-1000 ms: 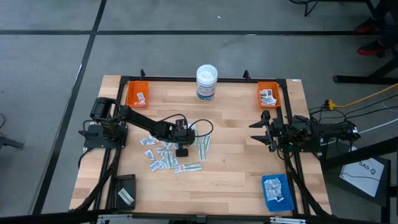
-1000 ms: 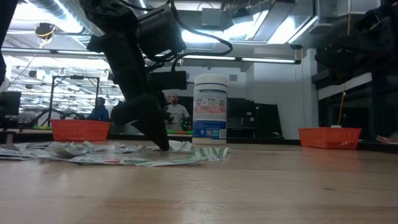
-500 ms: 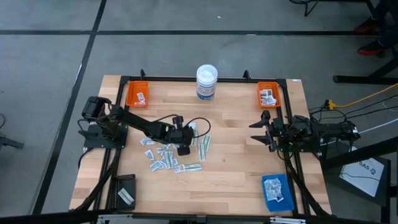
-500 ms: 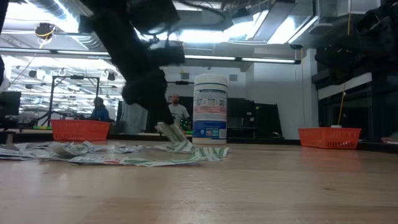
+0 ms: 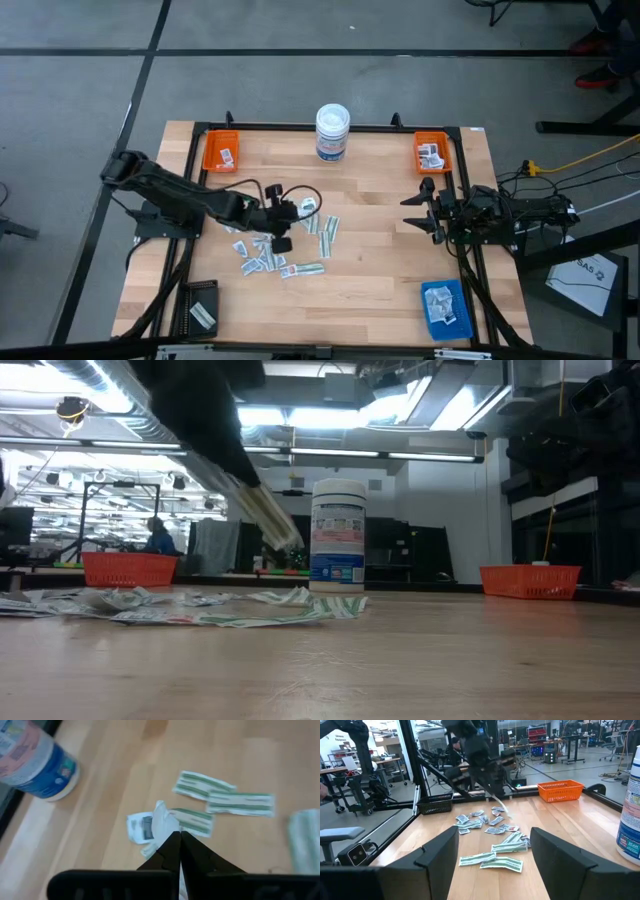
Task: Pick & Place First Aid Supplies
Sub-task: Put the green bandage pack into the black bin
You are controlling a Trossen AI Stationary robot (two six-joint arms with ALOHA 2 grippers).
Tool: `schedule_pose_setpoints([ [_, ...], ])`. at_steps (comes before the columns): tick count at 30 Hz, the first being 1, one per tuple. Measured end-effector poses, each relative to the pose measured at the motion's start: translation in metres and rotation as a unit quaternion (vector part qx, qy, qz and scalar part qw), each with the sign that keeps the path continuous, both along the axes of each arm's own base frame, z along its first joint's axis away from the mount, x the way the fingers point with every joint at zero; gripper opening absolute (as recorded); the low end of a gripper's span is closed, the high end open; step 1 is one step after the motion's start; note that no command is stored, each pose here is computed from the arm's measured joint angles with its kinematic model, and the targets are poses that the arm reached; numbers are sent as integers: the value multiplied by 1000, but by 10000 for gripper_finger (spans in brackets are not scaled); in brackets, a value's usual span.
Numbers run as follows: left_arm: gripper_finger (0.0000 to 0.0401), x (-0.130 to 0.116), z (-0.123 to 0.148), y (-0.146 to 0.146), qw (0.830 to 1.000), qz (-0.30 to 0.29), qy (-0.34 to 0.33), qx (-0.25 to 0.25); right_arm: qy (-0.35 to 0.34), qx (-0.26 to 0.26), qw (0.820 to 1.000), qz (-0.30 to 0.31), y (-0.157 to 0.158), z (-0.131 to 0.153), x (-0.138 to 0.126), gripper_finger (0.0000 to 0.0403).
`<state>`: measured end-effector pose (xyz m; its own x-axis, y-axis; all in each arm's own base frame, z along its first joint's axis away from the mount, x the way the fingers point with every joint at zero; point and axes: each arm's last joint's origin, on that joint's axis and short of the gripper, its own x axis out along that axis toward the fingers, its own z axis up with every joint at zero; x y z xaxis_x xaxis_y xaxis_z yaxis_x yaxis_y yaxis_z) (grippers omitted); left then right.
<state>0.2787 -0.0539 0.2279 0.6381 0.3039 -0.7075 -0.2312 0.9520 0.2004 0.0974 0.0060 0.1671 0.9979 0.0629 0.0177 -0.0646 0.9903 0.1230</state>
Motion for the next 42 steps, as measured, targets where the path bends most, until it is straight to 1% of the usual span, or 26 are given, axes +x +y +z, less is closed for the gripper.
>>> schedule_pose_setpoints([
  [3, 1, -10, 10, -3, 999, -26, 0, -26, 0, 0, 1000, 0, 0, 0, 0, 245],
  [6, 2, -19, 21, -7, 997, -50, -8, -63, 0, 0, 1000, 0, 0, 0, 0, 245],
  [8, 2, -25, 27, -10, 993, -65, -13, -97, 0, 0, 1000, 0, 0, 0, 0, 245],
  [11, 2, -36, 33, -15, 986, -72, -5, -150, 0, 0, 1000, 0, 0, 0, 0, 245],
  [16, 1, -55, 37, -28, 973, -66, 29, -217, 0, 0, 1000, 0, 0, 0, 0, 245],
  [21, 2, -72, 40, -47, 952, -60, 60, -293, 0, 0, 1000, 0, 0, 0, 0, 245],
  [25, 2, -86, 41, -62, 942, -51, 82, -321, 0, 0, 1000, 0, 0, 0, 0, 245],
  [29, 1, -98, 39, -76, 930, -25, 107, -351, 0, 0, 1000, 0, 0, 0, 0, 245],
  [32, 2, -107, 39, -88, 910, -9, 136, -391, 0, 0, 1000, 0, 0, 0, 0, 245],
  [36, 1, -119, 39, -101, 876, 26, 181, -447, 0, 0, 1000, 0, 0, 0, 0, 245],
  [40, 2, -130, 40, -112, 843, 61, 223, -486, 0, 0, 1000, 0, 0, 0, 0, 245],
  [42, 2, -134, 42, -118, 827, 67, 232, -508, 0, 0, 1000, 0, 0, 0, 0, 245],
])
